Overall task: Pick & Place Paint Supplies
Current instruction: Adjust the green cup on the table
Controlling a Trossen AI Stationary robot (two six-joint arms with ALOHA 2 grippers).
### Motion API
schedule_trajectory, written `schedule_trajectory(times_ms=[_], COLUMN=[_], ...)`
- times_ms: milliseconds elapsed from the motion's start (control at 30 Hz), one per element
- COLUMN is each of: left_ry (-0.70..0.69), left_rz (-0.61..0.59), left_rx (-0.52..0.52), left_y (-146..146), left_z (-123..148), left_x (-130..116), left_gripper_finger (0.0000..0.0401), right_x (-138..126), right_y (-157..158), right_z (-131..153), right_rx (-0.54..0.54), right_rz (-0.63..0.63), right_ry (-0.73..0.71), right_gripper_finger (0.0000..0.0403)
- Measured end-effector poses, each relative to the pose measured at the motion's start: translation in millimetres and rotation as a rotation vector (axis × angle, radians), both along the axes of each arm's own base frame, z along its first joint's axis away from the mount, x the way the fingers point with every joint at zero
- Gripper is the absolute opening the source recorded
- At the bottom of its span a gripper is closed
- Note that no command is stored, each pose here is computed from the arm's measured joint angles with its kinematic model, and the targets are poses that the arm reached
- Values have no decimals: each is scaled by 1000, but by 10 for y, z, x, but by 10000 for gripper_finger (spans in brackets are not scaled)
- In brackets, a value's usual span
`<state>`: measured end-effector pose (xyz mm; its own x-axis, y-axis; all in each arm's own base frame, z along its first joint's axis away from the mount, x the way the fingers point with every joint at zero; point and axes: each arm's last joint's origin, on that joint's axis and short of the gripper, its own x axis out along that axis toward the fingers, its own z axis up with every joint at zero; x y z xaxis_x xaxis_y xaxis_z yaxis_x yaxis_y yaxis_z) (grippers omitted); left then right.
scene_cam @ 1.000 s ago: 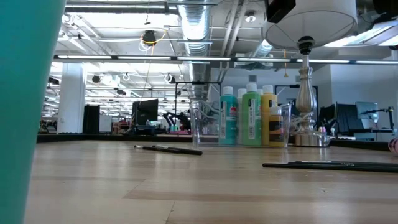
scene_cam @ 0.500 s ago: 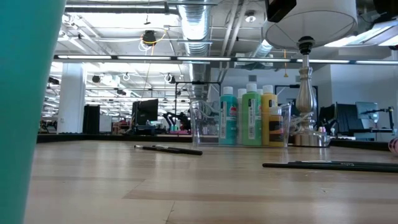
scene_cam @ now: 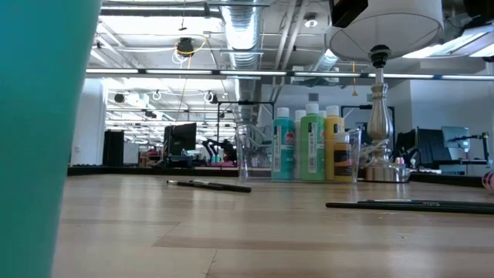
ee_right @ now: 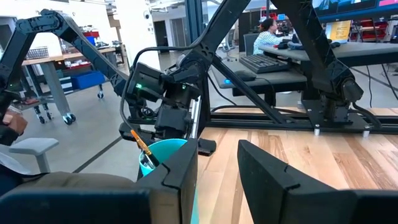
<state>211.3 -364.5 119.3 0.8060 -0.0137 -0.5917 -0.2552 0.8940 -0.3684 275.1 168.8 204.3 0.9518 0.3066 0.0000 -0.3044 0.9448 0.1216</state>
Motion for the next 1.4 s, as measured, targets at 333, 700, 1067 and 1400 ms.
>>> schedule_trajectory(times_ms=[333, 700, 1067, 1400], left_ry=[-200, -280, -276, -277], left_rz=[42, 92, 116, 143], left_rx=[163, 317, 340, 356], left_y=[-82, -3, 62, 119], left_z=[54, 82, 82, 83], left_x=[-214, -106, 5, 92], left_gripper_finger=[186, 186, 186, 186], right_x=[0, 1, 0, 0], right_y=[0, -1, 0, -1], right_z=[-3, -3, -7, -22], right_rx=[-2, -2, -4, -12], right_rz=[0, 0, 0, 0], right_ry=[3, 3, 6, 19], right_gripper_finger=[108, 108, 108, 108])
